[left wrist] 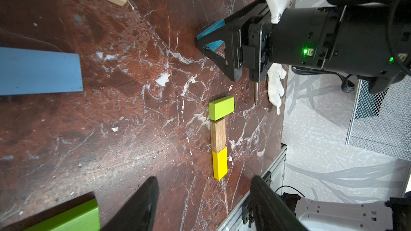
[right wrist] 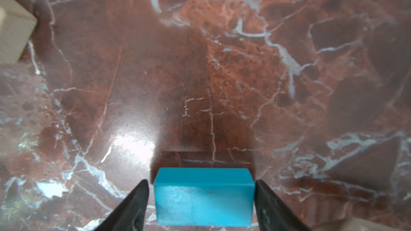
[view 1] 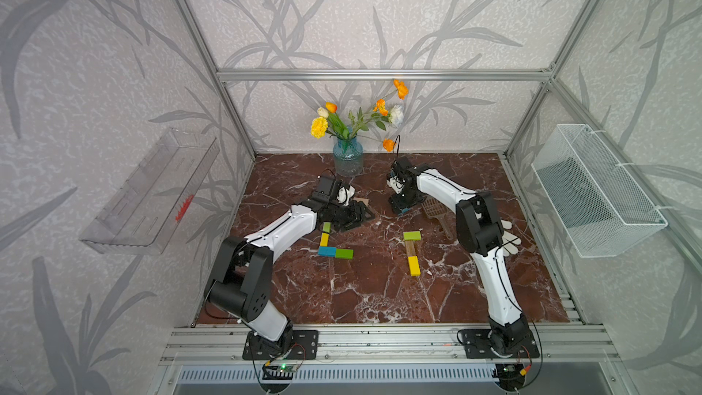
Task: Assemble the letter c with building blocks
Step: Pick up the building block from the center of the board.
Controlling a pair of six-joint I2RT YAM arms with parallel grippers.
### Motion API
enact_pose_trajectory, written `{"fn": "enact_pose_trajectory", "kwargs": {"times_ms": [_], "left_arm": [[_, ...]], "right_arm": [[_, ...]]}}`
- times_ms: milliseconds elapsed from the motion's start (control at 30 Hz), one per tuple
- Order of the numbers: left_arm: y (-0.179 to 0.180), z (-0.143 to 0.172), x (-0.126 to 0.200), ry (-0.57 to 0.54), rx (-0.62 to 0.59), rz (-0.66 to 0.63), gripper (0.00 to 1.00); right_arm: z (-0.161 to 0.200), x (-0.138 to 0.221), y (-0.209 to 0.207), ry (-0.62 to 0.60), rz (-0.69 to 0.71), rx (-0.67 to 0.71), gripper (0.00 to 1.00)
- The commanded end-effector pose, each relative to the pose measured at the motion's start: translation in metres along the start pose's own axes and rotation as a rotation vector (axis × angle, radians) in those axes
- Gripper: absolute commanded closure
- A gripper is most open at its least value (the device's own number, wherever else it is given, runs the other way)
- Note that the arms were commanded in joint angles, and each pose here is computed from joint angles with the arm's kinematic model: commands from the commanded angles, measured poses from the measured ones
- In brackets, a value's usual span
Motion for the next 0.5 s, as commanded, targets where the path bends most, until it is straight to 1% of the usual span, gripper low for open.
{"fn": "enact_pose_trajectory", "kwargs": {"times_ms": [0, 167, 367, 467], "left_arm": [[-0.003, 0.0, -0.001, 0.001, -0.004, 0.021, 0.34], [-0.002, 0.002, 0.001, 0.006, -0.004, 0.01, 0.34], [0.004, 0.006, 0.013, -0.009, 0.005, -0.079, 0.35], [0.004, 0.009, 0.02, -0.021, 0.009, -0.103, 0.35]], "right_arm": [[0.003, -0.004, 0.003, 0.035, -0.006, 0.002, 0.31], [0.002, 0.006, 0.005, 0.02, -0.015, -0.025, 0.36], [0.004, 0.035, 0.011, -0.037, -0.052, -0.086, 0.4], [0.011, 0.049, 0.014, -0.056, -0.064, -0.12, 0.4]]}}
Point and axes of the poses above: each gripper's point midway between its finger pads, its own x axis back along the fingers, its own y axis along the line the jaws close on, z = x × y, the point moved 3 cm from there along x, back along the fingers, and after that the axes turned 11 degrees about -x, right-handed, at the moved point
